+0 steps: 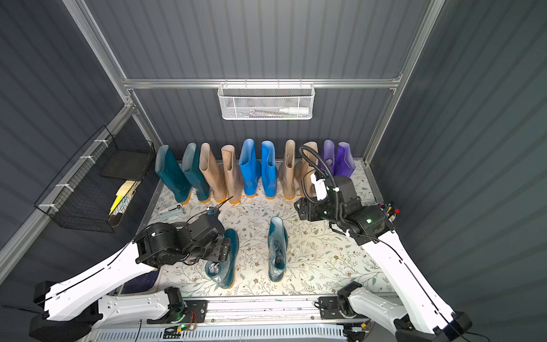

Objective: Match and arrange rain boots in pairs
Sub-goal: Pick up the rain boot at the center of the board.

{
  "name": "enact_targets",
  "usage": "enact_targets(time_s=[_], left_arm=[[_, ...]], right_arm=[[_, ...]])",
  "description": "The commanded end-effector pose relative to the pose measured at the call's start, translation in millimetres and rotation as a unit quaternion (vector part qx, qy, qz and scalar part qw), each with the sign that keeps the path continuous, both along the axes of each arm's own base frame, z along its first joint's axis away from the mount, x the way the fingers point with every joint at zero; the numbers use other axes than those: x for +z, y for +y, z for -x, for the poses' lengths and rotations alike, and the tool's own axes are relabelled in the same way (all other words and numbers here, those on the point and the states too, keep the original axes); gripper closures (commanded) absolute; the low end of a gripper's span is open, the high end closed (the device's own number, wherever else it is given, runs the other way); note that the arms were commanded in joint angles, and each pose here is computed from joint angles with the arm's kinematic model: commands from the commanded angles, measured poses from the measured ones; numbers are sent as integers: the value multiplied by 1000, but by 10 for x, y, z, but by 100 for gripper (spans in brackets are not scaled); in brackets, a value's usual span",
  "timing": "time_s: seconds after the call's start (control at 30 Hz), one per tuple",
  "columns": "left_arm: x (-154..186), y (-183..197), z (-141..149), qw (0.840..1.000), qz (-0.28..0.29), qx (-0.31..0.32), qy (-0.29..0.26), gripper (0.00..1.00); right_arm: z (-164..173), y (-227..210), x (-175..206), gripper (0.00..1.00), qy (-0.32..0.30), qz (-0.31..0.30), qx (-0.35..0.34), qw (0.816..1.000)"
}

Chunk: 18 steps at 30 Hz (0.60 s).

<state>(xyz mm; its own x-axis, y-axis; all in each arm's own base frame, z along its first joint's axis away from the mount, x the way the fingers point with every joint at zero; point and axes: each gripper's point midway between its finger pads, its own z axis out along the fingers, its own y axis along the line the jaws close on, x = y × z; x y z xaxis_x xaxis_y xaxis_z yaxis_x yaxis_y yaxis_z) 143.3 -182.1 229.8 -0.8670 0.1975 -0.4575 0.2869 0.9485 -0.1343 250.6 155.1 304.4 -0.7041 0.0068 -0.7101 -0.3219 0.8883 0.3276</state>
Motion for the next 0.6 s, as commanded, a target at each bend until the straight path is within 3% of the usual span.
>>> enact_targets(time_s=[0.0,0.2,0.47,0.57], left_arm=[[12,-105,-24,1000,27,-2,-4,28],[-47,-208,-66,999,36,-13,-12,60],[79,-358,-148,997,60,-38,-42,100],[264,-433,-238,994,78,-39,-71,100]], right_arm=[[74,-24,-45,15,-2,-7,-8,1000],[71,6,-210,15,-12,-9,2,1000],[59,-52,-150,15,-57,-8,-2,998],[96,-56,-155,14,-56,-15,-1,998]])
